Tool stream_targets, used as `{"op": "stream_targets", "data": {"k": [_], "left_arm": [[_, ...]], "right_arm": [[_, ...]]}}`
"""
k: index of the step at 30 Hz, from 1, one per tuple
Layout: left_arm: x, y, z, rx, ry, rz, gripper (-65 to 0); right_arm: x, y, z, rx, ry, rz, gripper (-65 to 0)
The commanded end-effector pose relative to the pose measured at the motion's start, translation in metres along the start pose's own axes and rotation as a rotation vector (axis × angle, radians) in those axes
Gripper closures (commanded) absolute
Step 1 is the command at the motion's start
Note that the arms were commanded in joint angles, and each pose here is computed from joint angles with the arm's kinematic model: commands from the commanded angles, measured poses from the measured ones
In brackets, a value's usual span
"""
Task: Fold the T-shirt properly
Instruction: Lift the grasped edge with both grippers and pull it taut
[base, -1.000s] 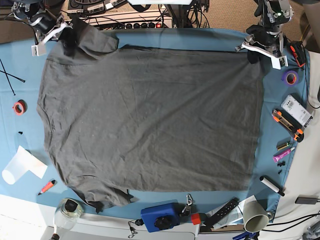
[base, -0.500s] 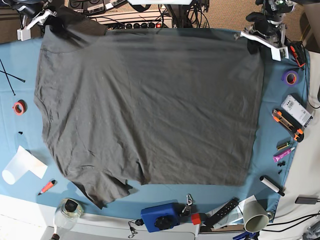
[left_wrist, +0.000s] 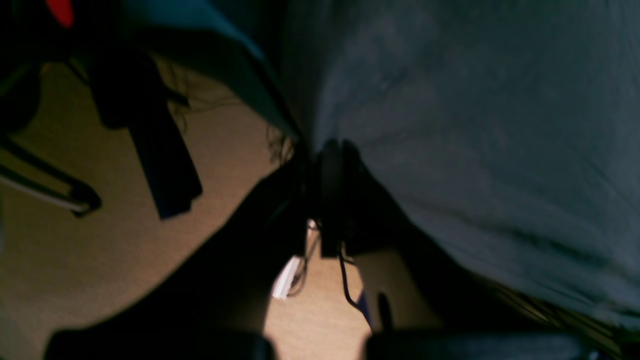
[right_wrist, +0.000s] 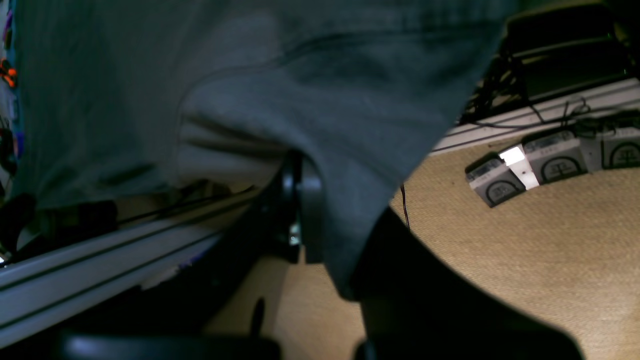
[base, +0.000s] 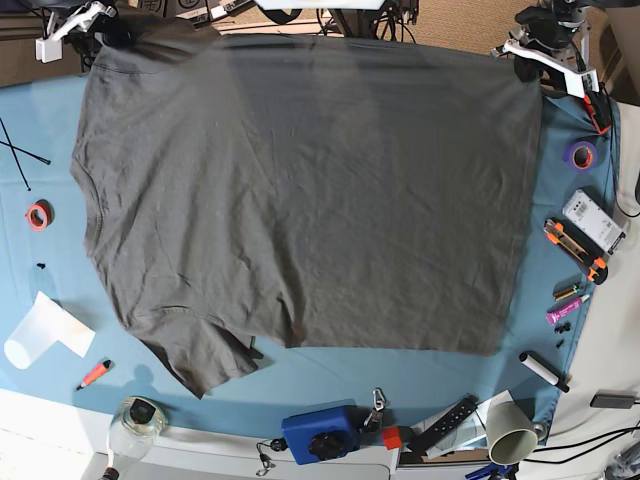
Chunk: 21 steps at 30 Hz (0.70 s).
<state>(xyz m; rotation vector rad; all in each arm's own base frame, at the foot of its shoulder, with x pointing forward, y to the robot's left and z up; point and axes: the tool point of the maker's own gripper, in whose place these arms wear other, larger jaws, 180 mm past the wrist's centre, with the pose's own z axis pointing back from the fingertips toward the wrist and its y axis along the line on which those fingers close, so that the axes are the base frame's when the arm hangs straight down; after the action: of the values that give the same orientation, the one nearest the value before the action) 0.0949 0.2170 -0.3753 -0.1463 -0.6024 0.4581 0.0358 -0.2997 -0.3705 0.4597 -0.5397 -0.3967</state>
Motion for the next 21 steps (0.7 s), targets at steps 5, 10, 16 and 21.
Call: {"op": "stream_targets", "data": {"k": [5,10,16,21], "left_arm": [[0.008,-0.005,0.005,-0.031,-0.032,-0.036,0.0],[0.012,-0.009,0.006,-0.045,-0.046,-0.033,0.0],[0.034,-0.02,0.013,-0.063,-0.131,-0.059,0.0],[0.046,-0.028,0.014,-0.078,-0.169,-0.077,0.0]], "right_arm": [[0.022,0.004,0.01,0.011,-0.072,0.027,0.0],[0.042,0.016,0.004,0.024,-0.112,0.091,0.0],[0.06,0.017,-0.002,-0.004,-0.152,0.143,0.0],[0.069,0.021,-0.006,0.008,-0.179,0.151,0.0]]}}
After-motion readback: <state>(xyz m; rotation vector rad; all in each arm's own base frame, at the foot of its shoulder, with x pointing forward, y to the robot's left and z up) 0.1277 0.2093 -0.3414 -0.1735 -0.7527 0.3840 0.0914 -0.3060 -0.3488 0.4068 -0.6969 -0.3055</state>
